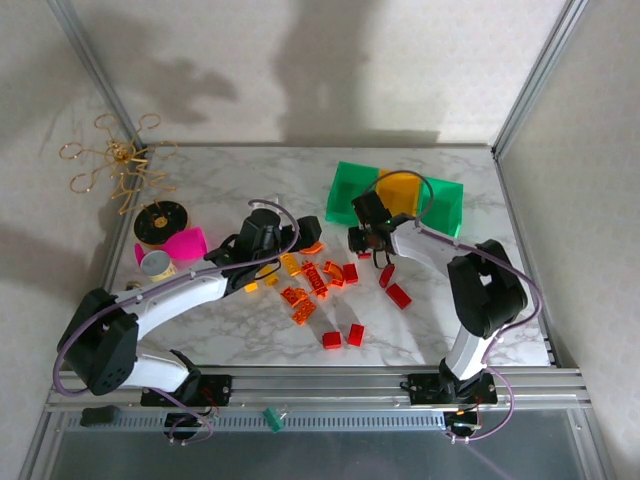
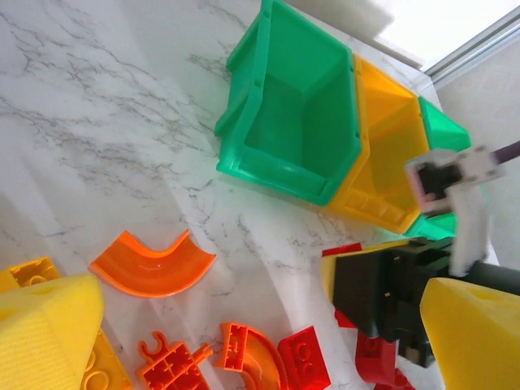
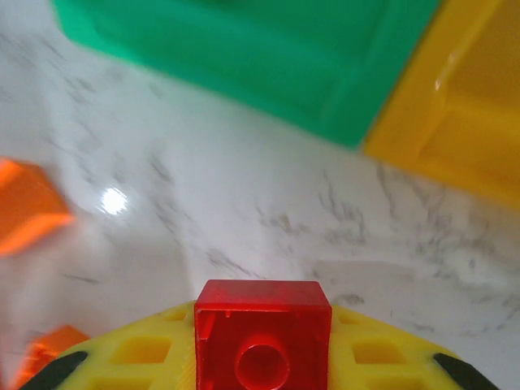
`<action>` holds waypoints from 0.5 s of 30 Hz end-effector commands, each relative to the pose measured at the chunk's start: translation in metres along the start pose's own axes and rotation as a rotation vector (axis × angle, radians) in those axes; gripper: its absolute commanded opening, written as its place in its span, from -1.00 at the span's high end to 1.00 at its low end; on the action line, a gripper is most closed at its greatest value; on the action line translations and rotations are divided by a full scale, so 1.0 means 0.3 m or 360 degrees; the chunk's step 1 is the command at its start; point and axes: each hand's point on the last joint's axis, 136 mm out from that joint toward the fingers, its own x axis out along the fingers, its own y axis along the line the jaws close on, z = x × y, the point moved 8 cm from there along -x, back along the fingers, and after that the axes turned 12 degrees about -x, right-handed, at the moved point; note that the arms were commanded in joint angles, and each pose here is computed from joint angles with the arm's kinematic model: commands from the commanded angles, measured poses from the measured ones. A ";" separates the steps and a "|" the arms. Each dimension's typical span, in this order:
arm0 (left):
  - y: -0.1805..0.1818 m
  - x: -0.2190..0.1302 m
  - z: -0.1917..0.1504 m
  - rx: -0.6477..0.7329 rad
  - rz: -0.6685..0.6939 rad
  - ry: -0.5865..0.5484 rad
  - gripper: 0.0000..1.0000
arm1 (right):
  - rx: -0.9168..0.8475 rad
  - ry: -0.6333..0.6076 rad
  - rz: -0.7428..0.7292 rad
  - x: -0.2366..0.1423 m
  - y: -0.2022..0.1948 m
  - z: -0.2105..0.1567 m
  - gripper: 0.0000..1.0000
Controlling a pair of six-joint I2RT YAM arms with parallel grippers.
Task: Sort the legos into containers by color
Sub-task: Pick up the lego from the center of the table, then place the lego in the container.
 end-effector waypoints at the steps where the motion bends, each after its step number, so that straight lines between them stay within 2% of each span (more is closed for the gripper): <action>1: -0.037 0.017 0.059 -0.0023 -0.0034 -0.0071 -0.99 | -0.0035 -0.0259 -0.0021 -0.077 0.011 0.147 0.47; 7: -0.036 0.044 0.112 -0.0079 -0.0054 -0.0122 -0.99 | -0.0005 -0.0375 -0.0155 -0.006 -0.019 0.314 0.47; 9: -0.027 0.049 0.133 -0.0095 -0.0047 -0.0147 -0.99 | 0.0017 -0.0417 -0.0273 0.032 -0.047 0.354 0.46; 13: -0.005 0.056 0.158 -0.0124 -0.0022 -0.0177 -0.99 | 0.0060 -0.0390 -0.0377 0.121 -0.105 0.409 0.45; 15: 0.005 0.059 0.161 -0.0130 -0.0017 -0.0179 -0.99 | 0.0072 -0.0372 -0.0402 0.150 -0.126 0.427 0.37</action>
